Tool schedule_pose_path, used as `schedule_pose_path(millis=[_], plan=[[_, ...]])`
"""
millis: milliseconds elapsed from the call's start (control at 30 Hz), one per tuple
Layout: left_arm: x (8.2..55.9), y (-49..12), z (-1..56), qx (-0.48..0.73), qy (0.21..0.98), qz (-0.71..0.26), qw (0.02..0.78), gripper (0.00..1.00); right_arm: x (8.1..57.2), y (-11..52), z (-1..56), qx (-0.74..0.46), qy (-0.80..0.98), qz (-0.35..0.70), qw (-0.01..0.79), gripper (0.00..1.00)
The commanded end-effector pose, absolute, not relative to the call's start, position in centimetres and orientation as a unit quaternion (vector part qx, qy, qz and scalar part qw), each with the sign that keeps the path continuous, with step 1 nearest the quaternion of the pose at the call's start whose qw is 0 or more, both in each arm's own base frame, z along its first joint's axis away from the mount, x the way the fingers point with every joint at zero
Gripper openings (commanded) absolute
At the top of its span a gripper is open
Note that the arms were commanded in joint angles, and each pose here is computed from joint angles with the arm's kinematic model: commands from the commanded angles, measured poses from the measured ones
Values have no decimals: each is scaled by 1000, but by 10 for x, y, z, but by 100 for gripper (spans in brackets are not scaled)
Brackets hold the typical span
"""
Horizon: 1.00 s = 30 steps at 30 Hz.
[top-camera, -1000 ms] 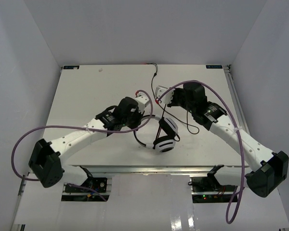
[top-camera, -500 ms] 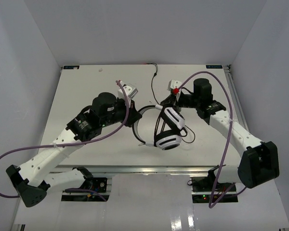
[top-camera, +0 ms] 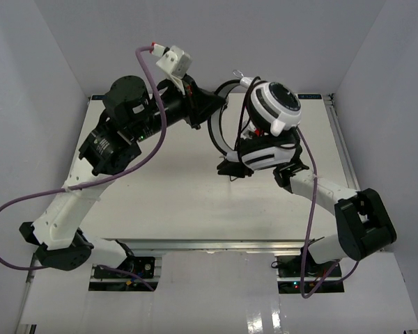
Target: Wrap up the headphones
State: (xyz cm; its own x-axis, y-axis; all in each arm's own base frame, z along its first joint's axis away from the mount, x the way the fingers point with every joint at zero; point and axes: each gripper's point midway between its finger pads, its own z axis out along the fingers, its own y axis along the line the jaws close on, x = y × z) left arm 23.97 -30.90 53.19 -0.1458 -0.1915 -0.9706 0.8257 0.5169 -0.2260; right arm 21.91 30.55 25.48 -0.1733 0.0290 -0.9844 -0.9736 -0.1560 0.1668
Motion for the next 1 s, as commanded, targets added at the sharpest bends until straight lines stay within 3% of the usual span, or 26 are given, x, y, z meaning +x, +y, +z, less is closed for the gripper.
schedule_pose_path(millis=[0,233,367,567,833,967], plan=[[249,-311,581,221,598,-434,636,0,190,318,281,-487,436,635,411,33],[279,-266,620,139,588,-337,722,0,152,314,261,-509,425,635,397,38],[292,-241,614,108,604,-271,742,0,138,302,235,-534,433,608,397,37],[306,-210,596,76,627,-190,752,0,128,292,215,-554,442,591,385,24],[302,-173,597,29,614,-152,774,0,145,283,193,-541,489,559,394,14],[292,-162,597,15,596,-167,785,0,159,281,197,-510,517,565,392,14]])
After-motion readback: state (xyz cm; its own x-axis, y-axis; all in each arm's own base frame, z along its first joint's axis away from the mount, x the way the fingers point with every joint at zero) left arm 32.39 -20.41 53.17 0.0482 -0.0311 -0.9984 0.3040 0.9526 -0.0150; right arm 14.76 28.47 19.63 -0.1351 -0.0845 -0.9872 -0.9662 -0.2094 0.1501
